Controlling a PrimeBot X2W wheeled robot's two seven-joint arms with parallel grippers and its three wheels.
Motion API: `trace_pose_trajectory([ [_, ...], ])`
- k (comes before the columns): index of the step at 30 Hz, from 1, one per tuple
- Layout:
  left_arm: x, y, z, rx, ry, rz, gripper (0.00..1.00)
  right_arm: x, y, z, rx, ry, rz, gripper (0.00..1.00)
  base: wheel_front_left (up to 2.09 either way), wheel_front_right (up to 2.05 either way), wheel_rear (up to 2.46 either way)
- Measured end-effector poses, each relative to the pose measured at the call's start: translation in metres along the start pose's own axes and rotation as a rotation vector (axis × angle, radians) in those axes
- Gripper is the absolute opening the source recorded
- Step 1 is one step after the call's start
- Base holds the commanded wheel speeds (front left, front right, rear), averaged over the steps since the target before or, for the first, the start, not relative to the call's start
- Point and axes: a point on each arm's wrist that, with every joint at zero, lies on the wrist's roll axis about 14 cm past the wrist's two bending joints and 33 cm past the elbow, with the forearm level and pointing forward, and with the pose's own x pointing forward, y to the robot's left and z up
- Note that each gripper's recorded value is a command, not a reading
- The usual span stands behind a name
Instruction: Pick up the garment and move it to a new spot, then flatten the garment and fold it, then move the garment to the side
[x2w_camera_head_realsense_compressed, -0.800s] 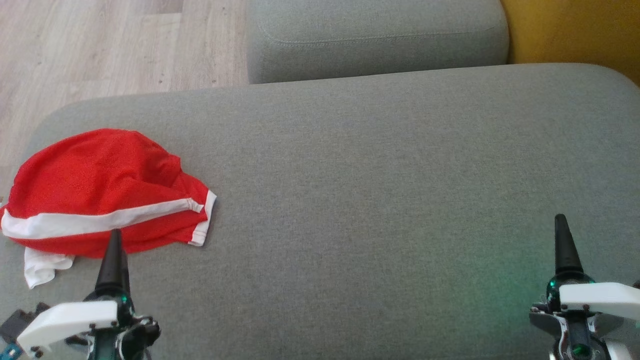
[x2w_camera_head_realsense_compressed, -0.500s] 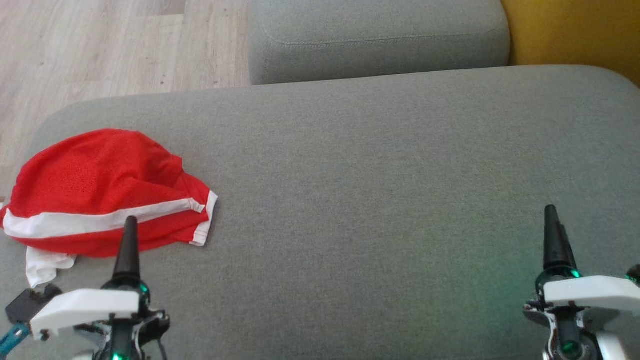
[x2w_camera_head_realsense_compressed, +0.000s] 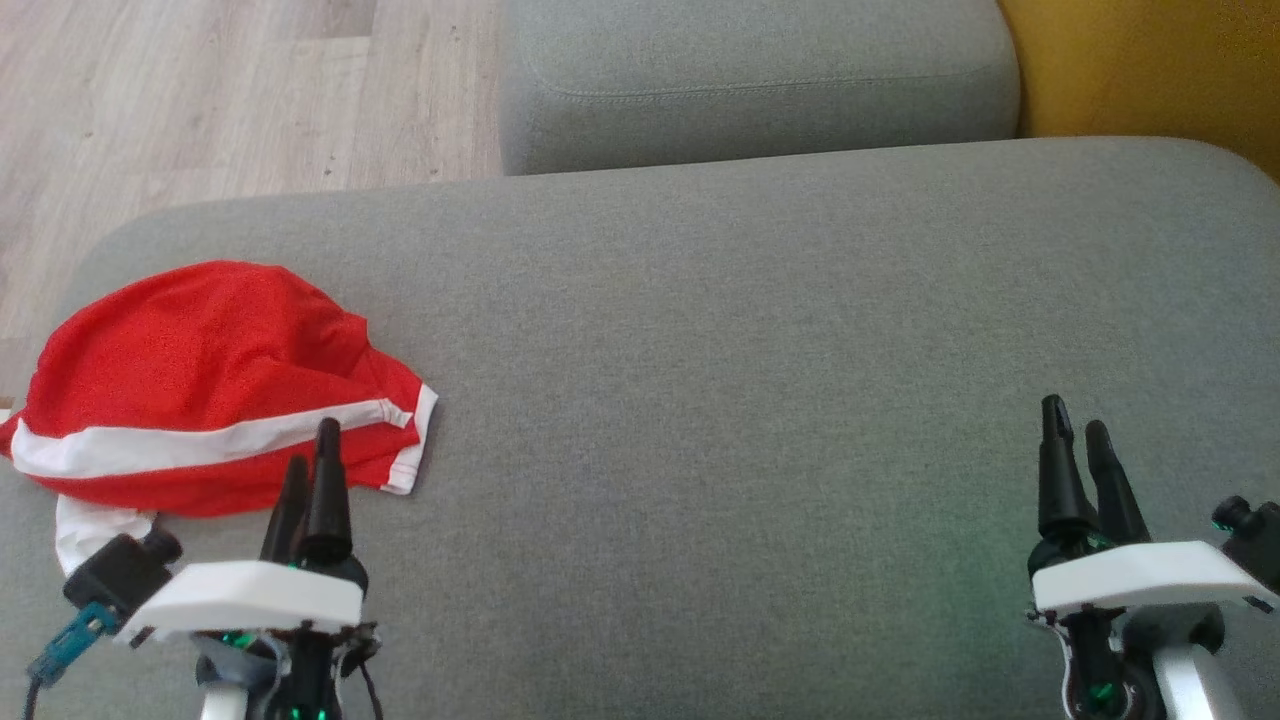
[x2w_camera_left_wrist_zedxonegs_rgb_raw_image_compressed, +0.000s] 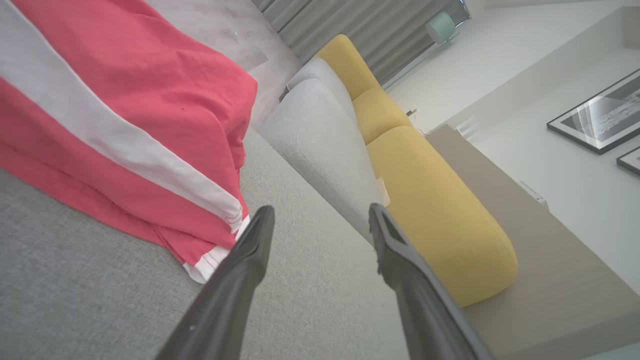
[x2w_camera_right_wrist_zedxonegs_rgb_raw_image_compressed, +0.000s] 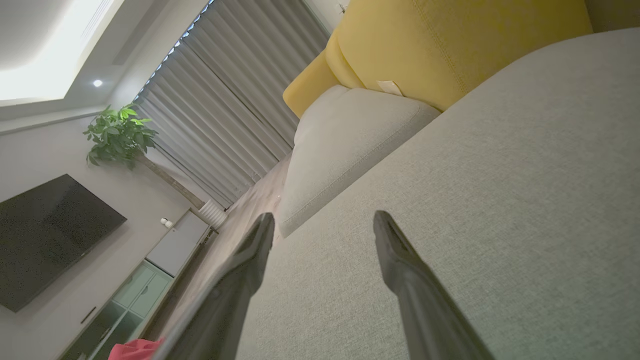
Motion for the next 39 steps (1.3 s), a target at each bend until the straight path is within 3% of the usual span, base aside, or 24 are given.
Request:
trace_pose_trajectory([
  [39,-0.018,-0.031,-0.025,0.681,-0.037,-0.109,1.00,-0.007,0.031,-0.008,-0.582,-0.026,0.136,1.00,0.00,0.00,0.00],
])
